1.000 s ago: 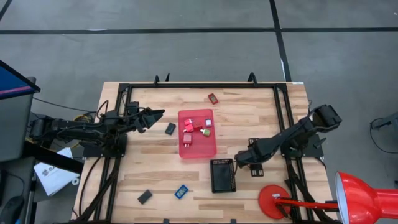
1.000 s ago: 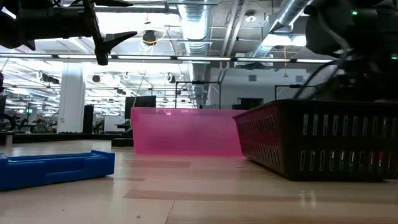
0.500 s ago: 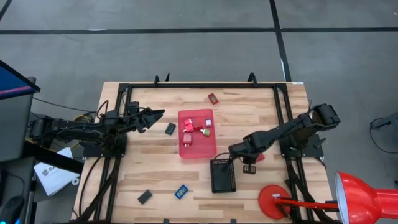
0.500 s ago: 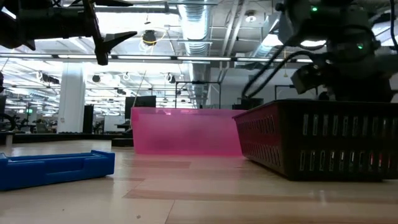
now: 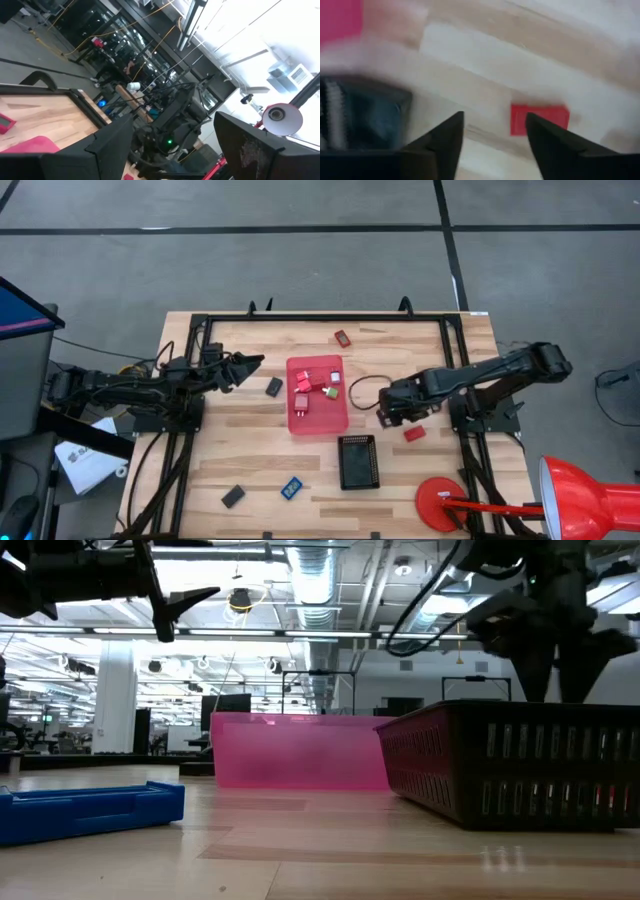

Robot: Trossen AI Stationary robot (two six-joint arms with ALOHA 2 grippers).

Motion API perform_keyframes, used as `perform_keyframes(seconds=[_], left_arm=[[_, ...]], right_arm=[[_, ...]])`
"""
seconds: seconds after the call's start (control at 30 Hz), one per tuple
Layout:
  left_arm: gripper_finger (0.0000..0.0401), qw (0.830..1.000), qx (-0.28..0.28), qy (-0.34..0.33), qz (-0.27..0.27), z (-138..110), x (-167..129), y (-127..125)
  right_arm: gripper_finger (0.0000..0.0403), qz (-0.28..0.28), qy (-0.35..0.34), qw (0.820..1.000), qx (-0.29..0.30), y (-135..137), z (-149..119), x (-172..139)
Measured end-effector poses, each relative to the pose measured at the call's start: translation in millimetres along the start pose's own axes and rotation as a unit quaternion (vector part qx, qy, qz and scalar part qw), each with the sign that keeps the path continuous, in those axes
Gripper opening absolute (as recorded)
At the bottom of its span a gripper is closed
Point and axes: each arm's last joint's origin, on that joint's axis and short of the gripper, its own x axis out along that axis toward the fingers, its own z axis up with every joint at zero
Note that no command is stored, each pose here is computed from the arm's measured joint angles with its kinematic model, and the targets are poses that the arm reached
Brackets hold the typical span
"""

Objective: Pick & Place Office items
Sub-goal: Put the bottom red digital timer into the black bin

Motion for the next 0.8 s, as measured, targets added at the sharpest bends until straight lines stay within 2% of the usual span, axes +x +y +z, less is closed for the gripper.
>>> perform_keyframes(seconds=[0.17, 0.37, 0.47, 0.63, 0.8], left_arm=[[0.0274, 1.000, -0.002, -0.006, -0.007, 1, 0, -1], [0.0274, 0.999, -0.006, -0.014, -0.031, 4, 0, -5], [0.0274, 0.999, -0.014, -0.015, -0.045, 5, 0, -7], [0.0274, 0.998, -0.035, -0.014, -0.055, 6, -1, -8], [0.0274, 0.997, -0.050, -0.005, -0.063, 5, -1, -8]], right_arm=[[0.0274, -0.034, -0.002, 0.983, 0.182, -4, -13, 1], [0.0288, -0.073, -0.020, 0.944, 0.321, -1, -33, 14], [0.0288, -0.088, -0.015, 0.927, 0.364, 3, -34, 22], [0.0288, -0.085, 0.004, 0.895, 0.438, 13, -22, 36], [0.0288, -0.097, 0.012, 0.874, 0.476, 15, -9, 44]])
